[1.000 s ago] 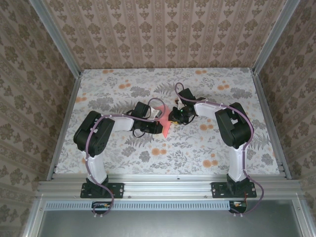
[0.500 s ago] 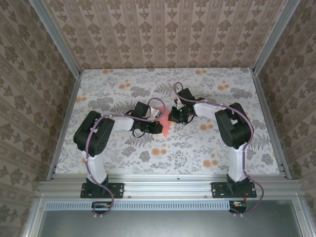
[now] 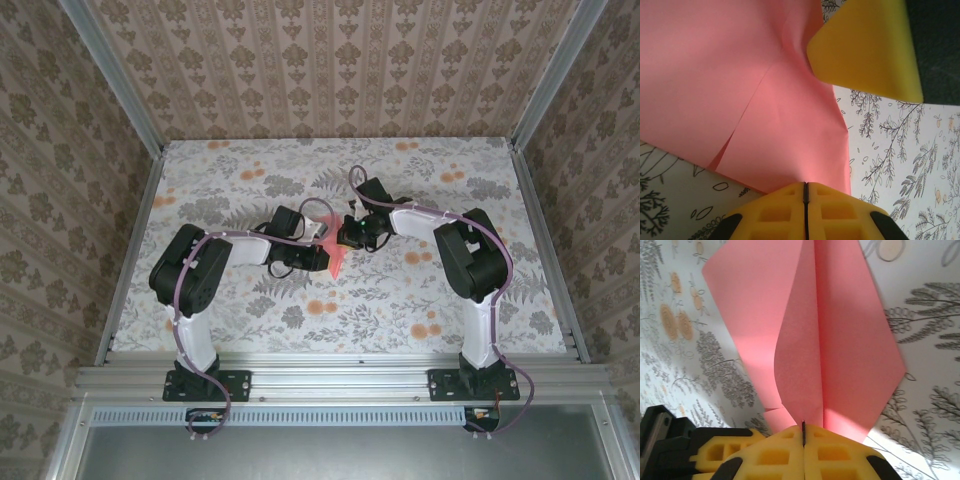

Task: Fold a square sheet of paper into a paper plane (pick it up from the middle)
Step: Fourth fold the wing at the center of the table.

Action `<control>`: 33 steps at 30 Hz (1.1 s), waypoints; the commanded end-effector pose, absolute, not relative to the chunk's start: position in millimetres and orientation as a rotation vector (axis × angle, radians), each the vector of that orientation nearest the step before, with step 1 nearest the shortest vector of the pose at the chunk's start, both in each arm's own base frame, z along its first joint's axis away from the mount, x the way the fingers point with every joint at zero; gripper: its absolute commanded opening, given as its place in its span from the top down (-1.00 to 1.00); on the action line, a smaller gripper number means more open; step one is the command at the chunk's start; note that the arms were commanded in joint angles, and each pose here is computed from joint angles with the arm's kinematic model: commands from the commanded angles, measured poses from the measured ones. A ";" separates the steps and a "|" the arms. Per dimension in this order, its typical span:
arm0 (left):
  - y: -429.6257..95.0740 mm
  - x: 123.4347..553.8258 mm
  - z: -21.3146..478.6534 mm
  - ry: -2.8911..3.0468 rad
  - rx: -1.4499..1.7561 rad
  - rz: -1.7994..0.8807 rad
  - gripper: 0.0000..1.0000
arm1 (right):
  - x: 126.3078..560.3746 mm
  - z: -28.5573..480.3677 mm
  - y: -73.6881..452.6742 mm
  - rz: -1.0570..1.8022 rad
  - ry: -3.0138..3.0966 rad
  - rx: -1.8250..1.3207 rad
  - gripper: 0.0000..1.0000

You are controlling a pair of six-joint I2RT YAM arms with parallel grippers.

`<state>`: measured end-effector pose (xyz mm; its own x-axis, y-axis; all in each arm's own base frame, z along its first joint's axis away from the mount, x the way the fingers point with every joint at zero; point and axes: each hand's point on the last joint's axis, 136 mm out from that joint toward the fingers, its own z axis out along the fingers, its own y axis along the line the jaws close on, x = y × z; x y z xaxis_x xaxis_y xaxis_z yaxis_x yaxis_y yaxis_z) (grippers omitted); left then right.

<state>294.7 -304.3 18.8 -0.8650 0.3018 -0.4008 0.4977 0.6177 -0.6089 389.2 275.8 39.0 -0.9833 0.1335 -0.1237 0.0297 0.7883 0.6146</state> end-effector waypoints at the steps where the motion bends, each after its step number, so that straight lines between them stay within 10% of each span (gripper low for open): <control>1: -261.5 269.6 -52.3 2.859 0.563 -0.851 0.84 | 392.6 53.5 291.2 1.044 2.788 0.109 0.86; 33: -256.2 266.3 -58.1 2.866 0.542 -0.858 0.87 | 384.9 30.5 312.3 1.103 2.846 0.094 0.86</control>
